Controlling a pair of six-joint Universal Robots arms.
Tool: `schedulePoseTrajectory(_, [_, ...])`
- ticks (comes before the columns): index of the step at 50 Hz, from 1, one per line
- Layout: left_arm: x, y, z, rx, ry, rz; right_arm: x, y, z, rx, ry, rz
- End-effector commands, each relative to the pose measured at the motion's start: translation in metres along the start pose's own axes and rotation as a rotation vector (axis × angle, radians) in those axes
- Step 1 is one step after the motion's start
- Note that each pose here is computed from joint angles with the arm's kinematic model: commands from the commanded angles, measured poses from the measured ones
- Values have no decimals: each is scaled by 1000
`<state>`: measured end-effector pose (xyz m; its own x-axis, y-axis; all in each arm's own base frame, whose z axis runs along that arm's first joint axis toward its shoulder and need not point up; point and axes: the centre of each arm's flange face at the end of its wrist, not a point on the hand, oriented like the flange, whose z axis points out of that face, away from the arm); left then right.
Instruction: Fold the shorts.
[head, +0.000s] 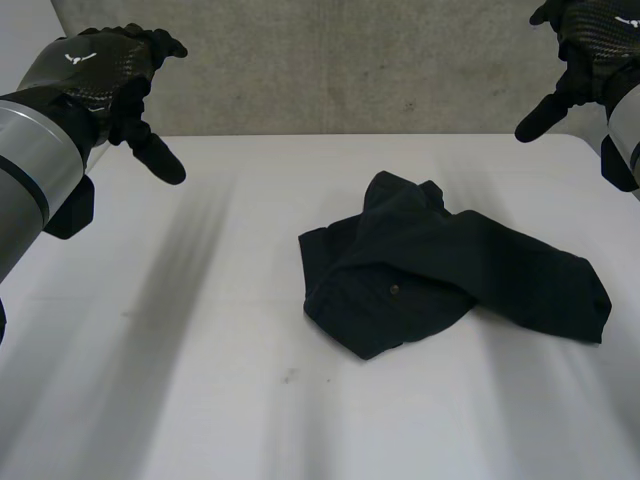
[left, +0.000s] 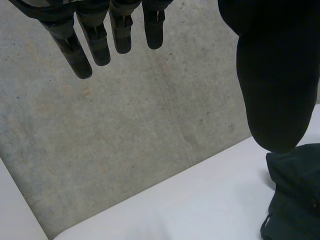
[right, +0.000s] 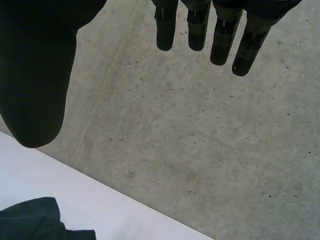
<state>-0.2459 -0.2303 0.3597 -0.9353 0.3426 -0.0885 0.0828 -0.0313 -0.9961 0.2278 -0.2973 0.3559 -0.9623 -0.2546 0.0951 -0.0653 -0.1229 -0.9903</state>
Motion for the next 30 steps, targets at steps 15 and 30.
schedulePoseTrajectory(15, [12,21,3,-34,38,1,-16,17,-12,-70,-155,-171])
schedulePoseTrajectory(30, [124,160,33,-166,296,49,11,134,-43,-288,-204,-275])
